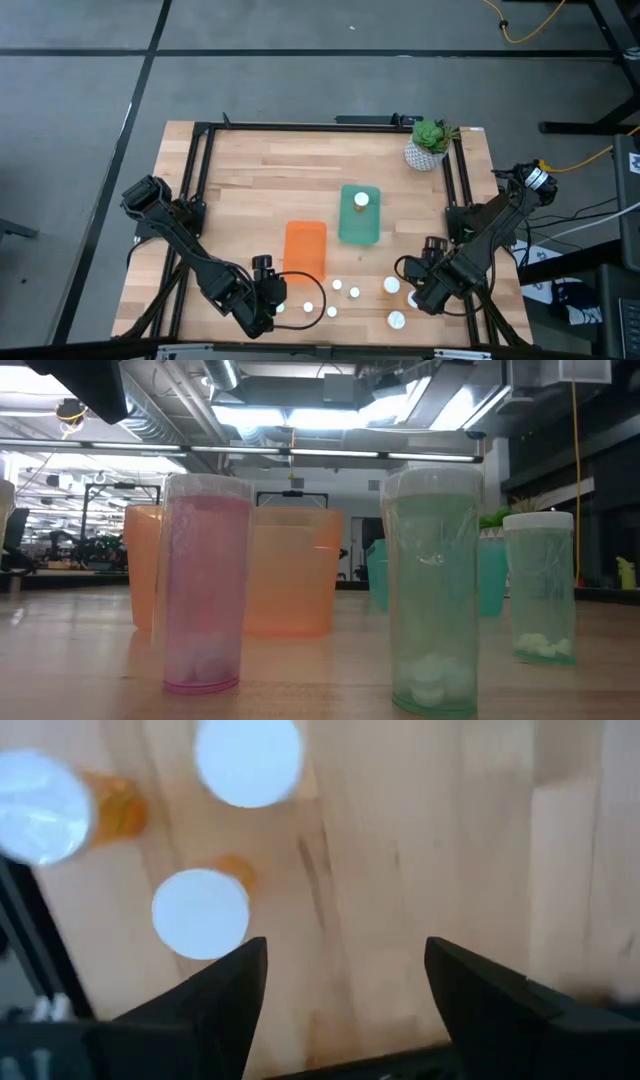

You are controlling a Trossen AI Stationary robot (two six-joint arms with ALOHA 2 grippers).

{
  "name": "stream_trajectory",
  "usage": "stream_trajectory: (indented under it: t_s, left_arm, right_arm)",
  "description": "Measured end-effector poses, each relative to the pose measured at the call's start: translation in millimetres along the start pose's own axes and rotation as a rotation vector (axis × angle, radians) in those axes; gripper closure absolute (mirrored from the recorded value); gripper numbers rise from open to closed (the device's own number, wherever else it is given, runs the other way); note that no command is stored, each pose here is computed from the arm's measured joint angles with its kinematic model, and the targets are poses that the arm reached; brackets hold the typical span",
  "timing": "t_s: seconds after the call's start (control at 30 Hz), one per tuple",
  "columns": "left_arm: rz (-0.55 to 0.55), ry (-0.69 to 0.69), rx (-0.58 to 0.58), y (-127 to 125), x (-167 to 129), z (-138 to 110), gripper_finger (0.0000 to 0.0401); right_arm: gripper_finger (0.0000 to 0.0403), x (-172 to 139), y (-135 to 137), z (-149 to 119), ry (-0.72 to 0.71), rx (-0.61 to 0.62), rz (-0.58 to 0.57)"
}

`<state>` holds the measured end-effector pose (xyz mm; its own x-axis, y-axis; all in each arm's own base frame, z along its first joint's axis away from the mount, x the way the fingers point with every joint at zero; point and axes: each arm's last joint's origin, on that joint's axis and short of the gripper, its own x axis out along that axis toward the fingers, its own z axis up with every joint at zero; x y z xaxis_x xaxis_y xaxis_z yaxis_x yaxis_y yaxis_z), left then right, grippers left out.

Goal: Pick and place medicine bottles into bin by pill shape (circle, oval)
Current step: Put the big orange capsule bottle into the green bin

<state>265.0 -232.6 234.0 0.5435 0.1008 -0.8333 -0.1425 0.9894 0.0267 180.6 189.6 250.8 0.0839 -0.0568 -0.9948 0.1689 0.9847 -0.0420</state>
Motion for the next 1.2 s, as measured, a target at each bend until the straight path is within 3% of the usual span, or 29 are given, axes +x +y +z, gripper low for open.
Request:
stream_trajectory:
  t_s: [0.23,0.5,0.7,1.2]
  left_arm:
    - [0.000,0.000,-0.001,0.0,0.0,0.0,0.0190]
    - [0.000,0.000,-0.002,0.0,0.0,0.0,0.0190]
    - [0.000,0.000,-0.002,0.0,0.0,0.0,0.0190]
    - [0.000,0.000,-0.002,0.0,0.0,0.0,0.0190]
  right_arm:
    - [0.0130,1.0,7.9,7.1,-0.091,-0.240,0.047]
    - [0.0130,24.3,11.2,26.6,-0.054,-0.234,0.000]
    - [0.0130,43.2,17.4,35.5,0.037,-0.260,0.038]
    - [0.0130,70.9,25.2,56.7,0.006,-0.283,0.046]
